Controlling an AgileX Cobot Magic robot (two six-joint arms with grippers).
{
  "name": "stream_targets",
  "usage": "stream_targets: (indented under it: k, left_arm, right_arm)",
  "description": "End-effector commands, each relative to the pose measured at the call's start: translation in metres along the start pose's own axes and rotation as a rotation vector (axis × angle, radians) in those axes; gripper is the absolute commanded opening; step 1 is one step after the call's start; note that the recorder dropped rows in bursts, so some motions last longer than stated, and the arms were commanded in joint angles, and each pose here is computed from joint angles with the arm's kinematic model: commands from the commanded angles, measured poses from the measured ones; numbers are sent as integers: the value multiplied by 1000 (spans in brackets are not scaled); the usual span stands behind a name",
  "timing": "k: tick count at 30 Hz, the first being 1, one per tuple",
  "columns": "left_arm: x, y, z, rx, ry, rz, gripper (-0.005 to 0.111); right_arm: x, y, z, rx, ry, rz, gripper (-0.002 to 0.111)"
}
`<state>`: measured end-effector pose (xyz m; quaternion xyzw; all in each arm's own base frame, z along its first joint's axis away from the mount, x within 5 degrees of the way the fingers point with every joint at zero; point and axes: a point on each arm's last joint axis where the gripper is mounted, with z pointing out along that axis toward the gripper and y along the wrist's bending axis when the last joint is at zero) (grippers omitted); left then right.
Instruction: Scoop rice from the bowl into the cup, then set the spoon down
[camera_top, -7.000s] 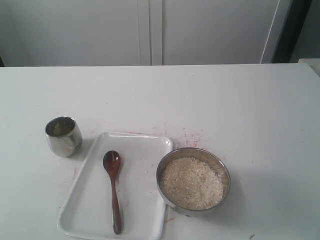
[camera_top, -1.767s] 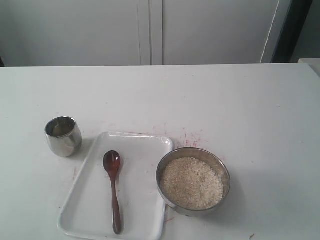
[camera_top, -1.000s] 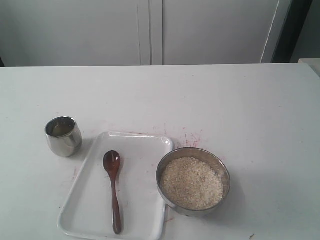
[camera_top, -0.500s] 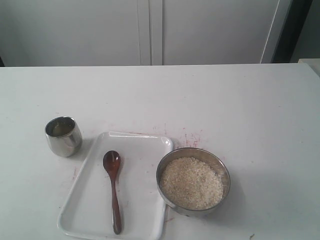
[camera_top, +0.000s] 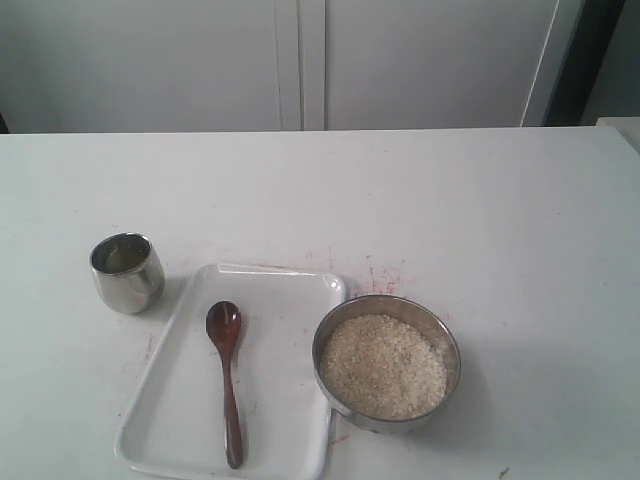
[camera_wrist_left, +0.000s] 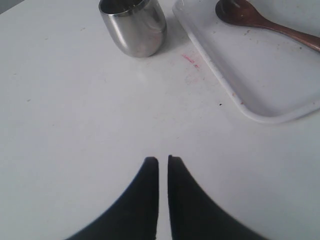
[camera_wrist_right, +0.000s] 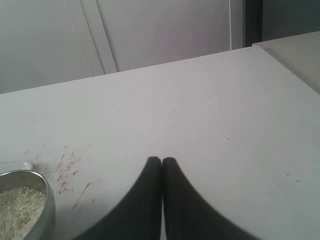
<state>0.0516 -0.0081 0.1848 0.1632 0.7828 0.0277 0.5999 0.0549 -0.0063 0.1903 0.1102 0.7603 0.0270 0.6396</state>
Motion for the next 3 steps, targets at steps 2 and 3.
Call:
stream_targets:
  k: [2,3]
  left_arm:
    - [6,-1,1,10,38,-7,14]
    - [6,-1,1,10,38,-7,14]
  right_arm:
    - [1,-1,0,6,-6,-10,0]
    - [1,-1,0,6,-6,-10,0]
